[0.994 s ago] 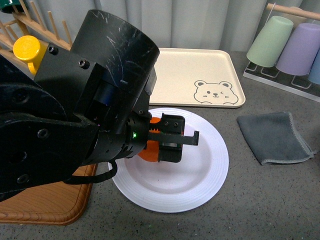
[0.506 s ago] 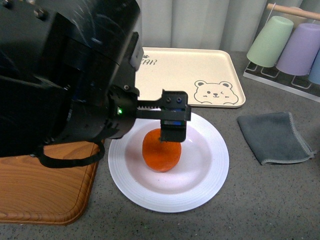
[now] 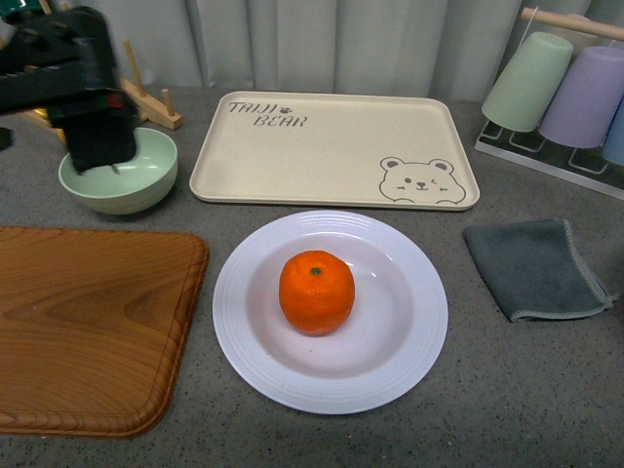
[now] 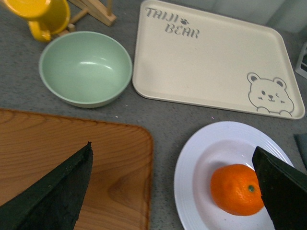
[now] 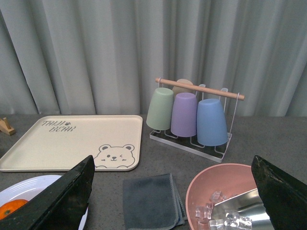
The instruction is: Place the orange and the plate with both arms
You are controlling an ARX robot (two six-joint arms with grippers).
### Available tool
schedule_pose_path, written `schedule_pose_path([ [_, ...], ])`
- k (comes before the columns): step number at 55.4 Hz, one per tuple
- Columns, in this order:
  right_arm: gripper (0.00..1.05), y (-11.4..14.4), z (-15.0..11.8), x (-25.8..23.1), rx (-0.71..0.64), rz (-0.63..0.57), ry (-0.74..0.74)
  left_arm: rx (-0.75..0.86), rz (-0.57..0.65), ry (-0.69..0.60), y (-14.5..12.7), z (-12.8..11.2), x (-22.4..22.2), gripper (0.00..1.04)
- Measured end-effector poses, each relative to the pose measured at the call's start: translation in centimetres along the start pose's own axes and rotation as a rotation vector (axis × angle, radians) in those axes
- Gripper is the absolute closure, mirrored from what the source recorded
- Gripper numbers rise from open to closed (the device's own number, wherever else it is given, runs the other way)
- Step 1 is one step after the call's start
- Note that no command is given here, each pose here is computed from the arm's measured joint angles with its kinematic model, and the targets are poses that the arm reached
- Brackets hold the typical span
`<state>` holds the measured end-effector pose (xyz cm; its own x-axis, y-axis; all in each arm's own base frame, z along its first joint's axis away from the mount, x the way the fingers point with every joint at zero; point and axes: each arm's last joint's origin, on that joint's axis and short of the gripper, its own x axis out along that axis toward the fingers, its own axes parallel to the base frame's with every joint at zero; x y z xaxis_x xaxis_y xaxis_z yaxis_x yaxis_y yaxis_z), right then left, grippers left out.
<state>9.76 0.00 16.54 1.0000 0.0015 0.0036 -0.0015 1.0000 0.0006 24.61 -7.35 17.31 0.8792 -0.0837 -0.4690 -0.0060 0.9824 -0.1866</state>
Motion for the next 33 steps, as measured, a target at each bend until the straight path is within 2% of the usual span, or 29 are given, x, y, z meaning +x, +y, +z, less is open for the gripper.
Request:
schedule_pose_path([
  [11, 0.09, 0.0, 0.0, 0.0, 0.0, 0.0, 0.0, 0.009, 0.034, -0.055, 1.1, 0.0, -0.7, 0.09],
  [14, 0.09, 0.0, 0.0, 0.0, 0.0, 0.0, 0.0, 0.064, 0.04, -0.209, 1.7, -0.9, -0.6, 0.19],
  [17, 0.09, 0.0, 0.0, 0.0, 0.0, 0.0, 0.0, 0.108, 0.031, -0.306, 2.4, -1.7, -1.3, 0.28],
  [22, 0.09, 0.0, 0.0, 0.0, 0.0, -0.002, 0.0, 0.135, 0.021, -0.47, 3.3, -1.7, -2.8, 0.44],
  [27, 0.09, 0.0, 0.0, 0.0, 0.0, 0.0, 0.0, 0.161, 0.028, -0.487, 4.3, -2.5, -4.1, 0.64],
  [33, 0.09, 0.0, 0.0, 0.0, 0.0, 0.0, 0.0, 0.169, 0.037, -0.477, 5.0, -3.1, -5.0, 0.82],
])
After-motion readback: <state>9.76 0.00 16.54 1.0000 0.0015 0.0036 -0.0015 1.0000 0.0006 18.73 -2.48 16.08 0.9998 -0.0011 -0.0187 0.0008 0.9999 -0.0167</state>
